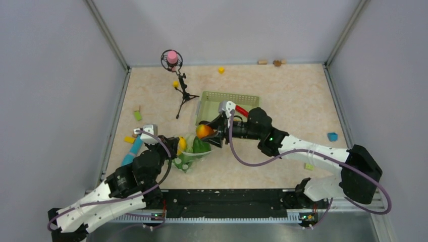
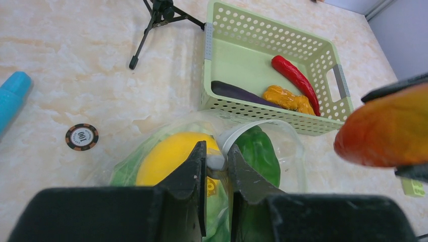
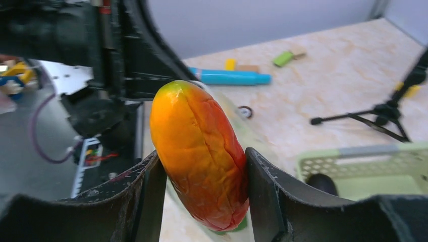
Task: Place the food in the zip-top bag and seal the zipper
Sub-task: Place the fake fruit in the zipper food storage bag.
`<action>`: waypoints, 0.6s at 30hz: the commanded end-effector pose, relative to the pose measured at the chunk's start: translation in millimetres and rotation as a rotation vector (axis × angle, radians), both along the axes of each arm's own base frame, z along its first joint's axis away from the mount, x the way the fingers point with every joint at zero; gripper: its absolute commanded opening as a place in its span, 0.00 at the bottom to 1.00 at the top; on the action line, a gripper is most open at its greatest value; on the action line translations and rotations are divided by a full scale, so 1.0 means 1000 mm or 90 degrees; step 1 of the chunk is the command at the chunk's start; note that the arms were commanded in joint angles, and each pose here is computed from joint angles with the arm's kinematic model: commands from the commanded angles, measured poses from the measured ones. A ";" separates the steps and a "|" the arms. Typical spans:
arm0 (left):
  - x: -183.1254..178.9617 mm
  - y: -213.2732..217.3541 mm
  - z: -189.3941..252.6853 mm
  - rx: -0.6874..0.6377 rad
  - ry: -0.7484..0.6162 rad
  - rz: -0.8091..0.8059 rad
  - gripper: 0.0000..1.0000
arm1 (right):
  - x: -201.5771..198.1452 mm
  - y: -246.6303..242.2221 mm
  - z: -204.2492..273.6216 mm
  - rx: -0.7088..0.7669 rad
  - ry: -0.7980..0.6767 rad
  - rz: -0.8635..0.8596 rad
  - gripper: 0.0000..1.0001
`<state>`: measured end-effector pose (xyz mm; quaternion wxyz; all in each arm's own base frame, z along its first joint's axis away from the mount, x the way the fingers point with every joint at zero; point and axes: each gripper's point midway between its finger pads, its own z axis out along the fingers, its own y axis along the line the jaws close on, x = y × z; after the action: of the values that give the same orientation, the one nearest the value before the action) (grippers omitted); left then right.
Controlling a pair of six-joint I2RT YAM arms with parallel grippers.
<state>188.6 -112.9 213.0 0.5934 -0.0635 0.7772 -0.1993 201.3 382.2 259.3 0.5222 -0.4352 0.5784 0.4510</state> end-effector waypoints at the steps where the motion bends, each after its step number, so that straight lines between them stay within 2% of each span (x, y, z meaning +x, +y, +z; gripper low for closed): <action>1: 0.001 -0.005 0.014 -0.043 -0.024 -0.009 0.00 | -0.038 0.021 0.040 0.117 -0.014 0.103 0.16; 7: 0.000 -0.006 0.015 -0.049 -0.027 -0.016 0.00 | -0.044 0.045 0.020 0.134 0.028 0.130 0.16; 18: -0.002 -0.009 0.016 -0.057 -0.028 -0.029 0.00 | -0.031 0.069 -0.036 0.079 0.114 0.099 0.17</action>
<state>184.7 -115.8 215.7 0.5910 -0.0581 0.7741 -0.2193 172.5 441.4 216.1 0.4540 -0.4137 0.5673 0.5486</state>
